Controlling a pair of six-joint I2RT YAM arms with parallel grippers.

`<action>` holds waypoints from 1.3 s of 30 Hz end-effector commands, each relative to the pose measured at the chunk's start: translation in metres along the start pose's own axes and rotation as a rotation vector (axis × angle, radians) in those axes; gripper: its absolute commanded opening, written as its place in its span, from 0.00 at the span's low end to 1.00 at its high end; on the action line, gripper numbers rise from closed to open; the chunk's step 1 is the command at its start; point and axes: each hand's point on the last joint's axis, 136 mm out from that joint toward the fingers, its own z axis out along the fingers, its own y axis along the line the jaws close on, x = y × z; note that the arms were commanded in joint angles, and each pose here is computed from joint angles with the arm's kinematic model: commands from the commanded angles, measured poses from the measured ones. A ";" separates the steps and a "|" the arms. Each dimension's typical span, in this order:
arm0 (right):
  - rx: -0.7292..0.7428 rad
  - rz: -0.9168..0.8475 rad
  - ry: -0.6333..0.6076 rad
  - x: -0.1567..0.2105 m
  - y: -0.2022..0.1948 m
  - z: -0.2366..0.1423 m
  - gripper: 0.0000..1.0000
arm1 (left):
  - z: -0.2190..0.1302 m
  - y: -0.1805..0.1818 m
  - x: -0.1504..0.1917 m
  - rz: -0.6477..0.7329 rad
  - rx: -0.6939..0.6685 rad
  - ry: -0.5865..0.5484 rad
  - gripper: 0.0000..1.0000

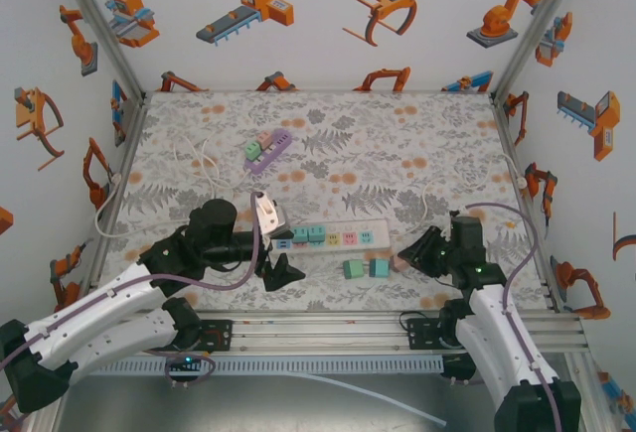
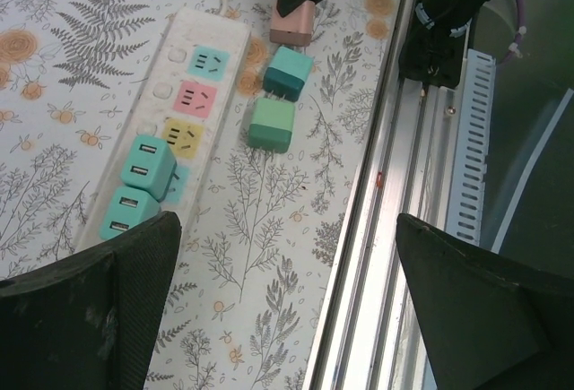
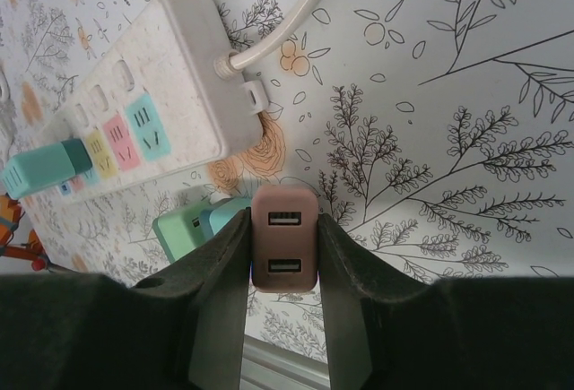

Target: Pull the plug off the socket

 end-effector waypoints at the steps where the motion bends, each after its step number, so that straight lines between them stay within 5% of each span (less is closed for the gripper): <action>1: 0.043 0.009 0.010 0.006 -0.013 0.003 0.39 | 0.001 -0.001 -0.003 0.027 0.001 -0.019 0.97; 18: 0.140 -0.011 -0.092 -0.023 -0.007 -0.023 0.53 | -0.006 0.017 0.004 0.002 -0.118 -0.003 0.97; 31: -0.394 -0.568 -0.456 -0.085 0.137 -0.079 0.51 | -0.025 0.066 0.016 -0.072 -0.431 0.012 0.97; 39: -0.683 -1.102 -0.510 -0.040 0.204 -0.096 0.50 | -0.037 0.098 0.041 -0.144 -0.637 0.089 0.97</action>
